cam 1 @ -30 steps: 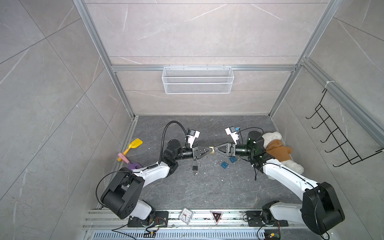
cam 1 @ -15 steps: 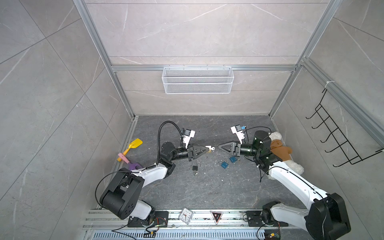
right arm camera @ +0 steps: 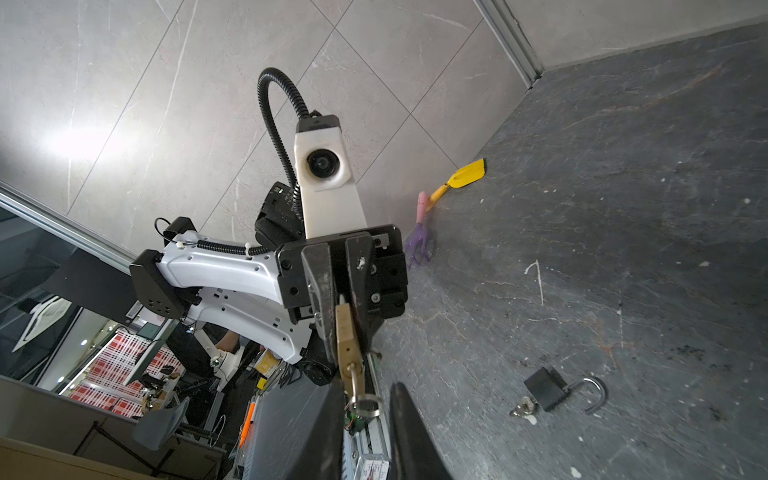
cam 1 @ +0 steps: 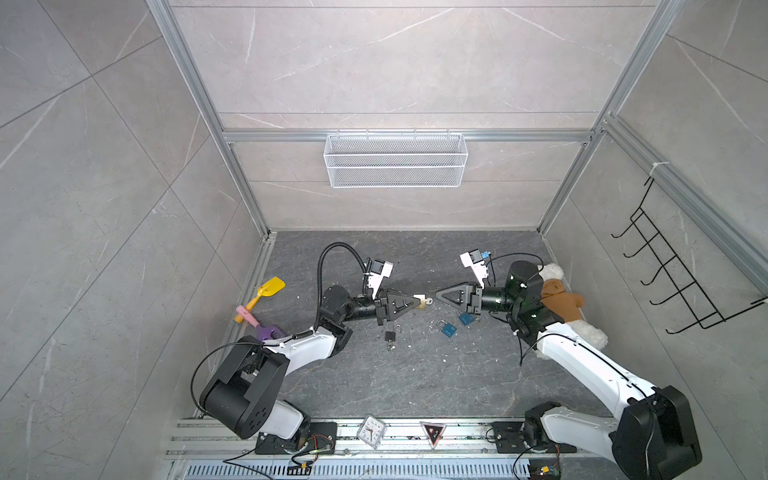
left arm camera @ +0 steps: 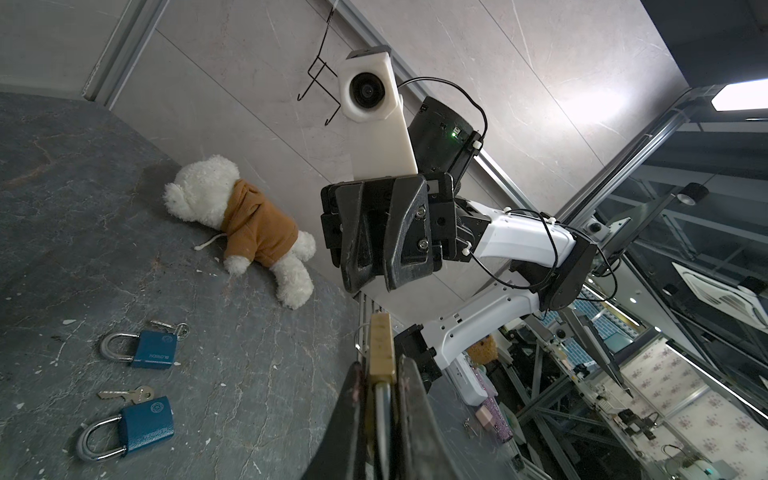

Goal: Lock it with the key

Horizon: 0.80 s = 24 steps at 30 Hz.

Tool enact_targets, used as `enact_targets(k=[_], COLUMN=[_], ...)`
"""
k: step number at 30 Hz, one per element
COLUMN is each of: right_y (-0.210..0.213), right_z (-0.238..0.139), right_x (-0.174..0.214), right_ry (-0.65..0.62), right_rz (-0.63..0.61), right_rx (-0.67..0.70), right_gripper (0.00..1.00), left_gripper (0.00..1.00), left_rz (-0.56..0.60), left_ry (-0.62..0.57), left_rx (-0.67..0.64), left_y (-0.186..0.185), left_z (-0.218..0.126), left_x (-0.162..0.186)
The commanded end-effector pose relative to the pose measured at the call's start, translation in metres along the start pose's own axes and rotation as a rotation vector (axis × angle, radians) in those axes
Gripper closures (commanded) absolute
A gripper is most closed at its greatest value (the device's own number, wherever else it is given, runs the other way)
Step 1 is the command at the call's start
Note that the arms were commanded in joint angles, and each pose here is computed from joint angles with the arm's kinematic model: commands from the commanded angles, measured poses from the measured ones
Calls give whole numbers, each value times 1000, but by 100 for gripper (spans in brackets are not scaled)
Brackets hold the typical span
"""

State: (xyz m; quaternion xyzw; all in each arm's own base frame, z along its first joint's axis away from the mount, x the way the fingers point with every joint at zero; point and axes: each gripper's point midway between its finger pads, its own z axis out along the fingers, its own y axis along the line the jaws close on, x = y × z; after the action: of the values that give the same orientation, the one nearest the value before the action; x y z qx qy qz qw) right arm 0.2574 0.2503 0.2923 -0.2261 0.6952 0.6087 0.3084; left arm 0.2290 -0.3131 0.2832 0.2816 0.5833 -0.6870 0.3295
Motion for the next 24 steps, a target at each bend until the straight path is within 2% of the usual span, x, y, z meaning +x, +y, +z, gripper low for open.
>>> enact_targets(k=[1,14,24], right_y=[13,11,6], right_z=[3,12,11], right_x=[-1,11,7], right_ry=[7,41,25], right_rz=[-35,-23,-40], right_rx=[-48,-52,-3], right_gripper=[79,80,75], left_gripper=[100,100,100], left_rz=[93,79,79], left_ry=[-16,-22,-22], left_rx=[53,53,50], left_y=[-15,-15,-17], left_z=[3,4,3], left_x=[-10,-13,-12])
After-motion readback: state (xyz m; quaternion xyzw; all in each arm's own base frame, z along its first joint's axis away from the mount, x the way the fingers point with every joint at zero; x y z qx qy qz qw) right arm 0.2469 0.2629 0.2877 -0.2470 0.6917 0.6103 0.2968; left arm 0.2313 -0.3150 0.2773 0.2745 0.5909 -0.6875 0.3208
